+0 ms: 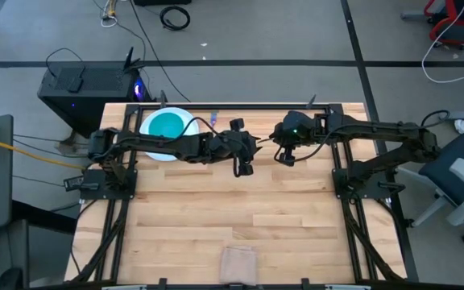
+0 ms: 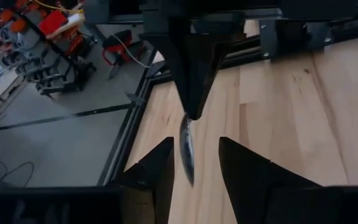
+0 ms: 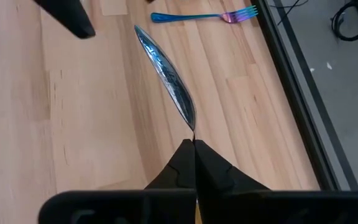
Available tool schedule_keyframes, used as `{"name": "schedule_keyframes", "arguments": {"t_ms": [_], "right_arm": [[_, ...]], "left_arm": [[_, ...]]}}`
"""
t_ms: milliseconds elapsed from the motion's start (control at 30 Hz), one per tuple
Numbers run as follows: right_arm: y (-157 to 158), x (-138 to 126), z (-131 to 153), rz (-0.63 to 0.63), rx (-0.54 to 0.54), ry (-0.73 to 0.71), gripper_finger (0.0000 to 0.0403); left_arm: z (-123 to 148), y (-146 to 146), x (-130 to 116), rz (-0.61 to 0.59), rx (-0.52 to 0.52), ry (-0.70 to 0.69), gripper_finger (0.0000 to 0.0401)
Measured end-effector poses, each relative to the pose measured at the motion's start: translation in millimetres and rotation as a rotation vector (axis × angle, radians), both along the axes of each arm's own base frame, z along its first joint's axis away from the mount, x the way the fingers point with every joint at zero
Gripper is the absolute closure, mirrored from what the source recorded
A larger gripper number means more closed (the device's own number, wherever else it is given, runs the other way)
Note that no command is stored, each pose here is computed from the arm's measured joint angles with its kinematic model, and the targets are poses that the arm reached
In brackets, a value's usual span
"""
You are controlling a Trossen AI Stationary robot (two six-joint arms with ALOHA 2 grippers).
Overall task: Set table place
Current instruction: Put the yellow spoon on the blue bowl
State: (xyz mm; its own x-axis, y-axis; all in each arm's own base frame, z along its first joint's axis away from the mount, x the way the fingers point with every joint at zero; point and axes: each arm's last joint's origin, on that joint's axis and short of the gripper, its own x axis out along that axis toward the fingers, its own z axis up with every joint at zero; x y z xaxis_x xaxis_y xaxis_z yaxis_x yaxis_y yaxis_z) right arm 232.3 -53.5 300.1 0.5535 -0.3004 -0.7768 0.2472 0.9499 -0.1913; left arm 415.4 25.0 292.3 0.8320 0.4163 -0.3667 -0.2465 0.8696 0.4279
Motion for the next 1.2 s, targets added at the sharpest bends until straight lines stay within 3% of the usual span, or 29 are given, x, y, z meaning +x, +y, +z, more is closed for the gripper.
{"name": "schedule_keyframes", "arguments": {"t_ms": [200,433,633,800,1067,1200], "right_arm": [[0,0,0,0.000,0.000,0.000,0.0403],[0,0,0,-0.006,0.004,-0.002,0.0403],[0,0,0,-0.007,0.005,-0.003,0.0403],[-1,0,0,-0.009,0.004,-0.003,0.0403],[-1,0,0,-0.009,0.005,-0.003,0.0403],[-1,0,0,-0.010,0.005,-0.003,0.0403]], "left_arm": [[1,3,4,-0.047,-0.029,-0.044,0.0272],[4,2,4,-0.074,0.011,-0.035,0.0272],[45,2,5,-0.064,-0.011,0.056,0.0267],[34,2,8,-0.070,-0.013,0.182,0.0276],[36,10,9,-0.052,-0.009,0.150,0.0288],[16,16,22,-0.044,-0.006,0.178,0.0287]]}}
